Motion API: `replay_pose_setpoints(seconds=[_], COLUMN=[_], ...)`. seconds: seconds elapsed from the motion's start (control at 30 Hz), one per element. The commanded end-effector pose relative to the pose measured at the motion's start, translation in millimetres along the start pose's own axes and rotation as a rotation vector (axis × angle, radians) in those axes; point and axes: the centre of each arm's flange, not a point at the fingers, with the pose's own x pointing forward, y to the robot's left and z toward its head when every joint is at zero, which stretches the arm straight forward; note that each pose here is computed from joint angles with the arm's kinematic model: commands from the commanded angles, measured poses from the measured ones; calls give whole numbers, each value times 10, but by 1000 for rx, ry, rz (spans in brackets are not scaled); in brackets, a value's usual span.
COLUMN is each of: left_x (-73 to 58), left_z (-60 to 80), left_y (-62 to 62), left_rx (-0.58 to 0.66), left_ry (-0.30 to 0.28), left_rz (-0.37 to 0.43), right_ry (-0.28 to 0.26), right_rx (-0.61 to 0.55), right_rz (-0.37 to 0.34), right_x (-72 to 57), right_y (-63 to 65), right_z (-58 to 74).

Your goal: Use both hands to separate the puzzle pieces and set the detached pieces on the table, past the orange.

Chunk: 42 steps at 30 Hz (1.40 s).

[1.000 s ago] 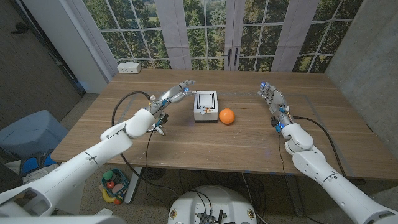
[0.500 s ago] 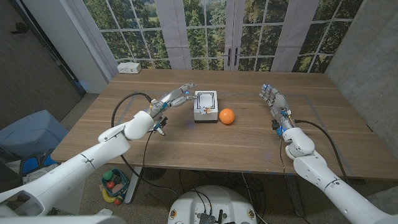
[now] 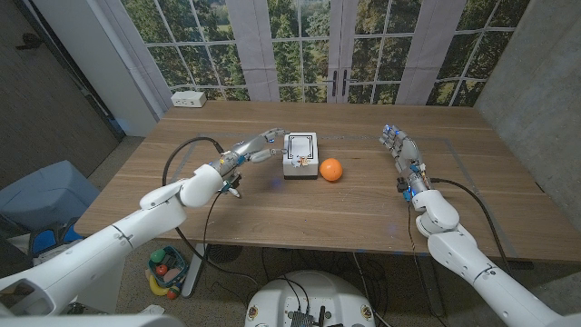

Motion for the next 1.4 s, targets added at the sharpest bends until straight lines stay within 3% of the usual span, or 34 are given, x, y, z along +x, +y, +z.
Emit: replay_pose_setpoints(seconds=[0.03,0.57,0.87,1.17,1.4], left_x=[-64,-209,-290,-360,-341], left_z=[53,100,30,-86,-109], left_y=[-53,-179,-367,-605,-689], left_rx=[157,303,351,305,294], left_ry=[4,6,1,17,12], left_rz=[-23,11,76,155,167], right_ry=[-7,-7,-10,-22,-23], right_rx=[11,23,22,18,12], right_rz=[-11,-22,-28,-44,-43], right_x=[-101,-241,-316,-352,-339], right_y=[-21,-50,-49,-50,-44], right_z=[-31,-62,-67,-60,-54])
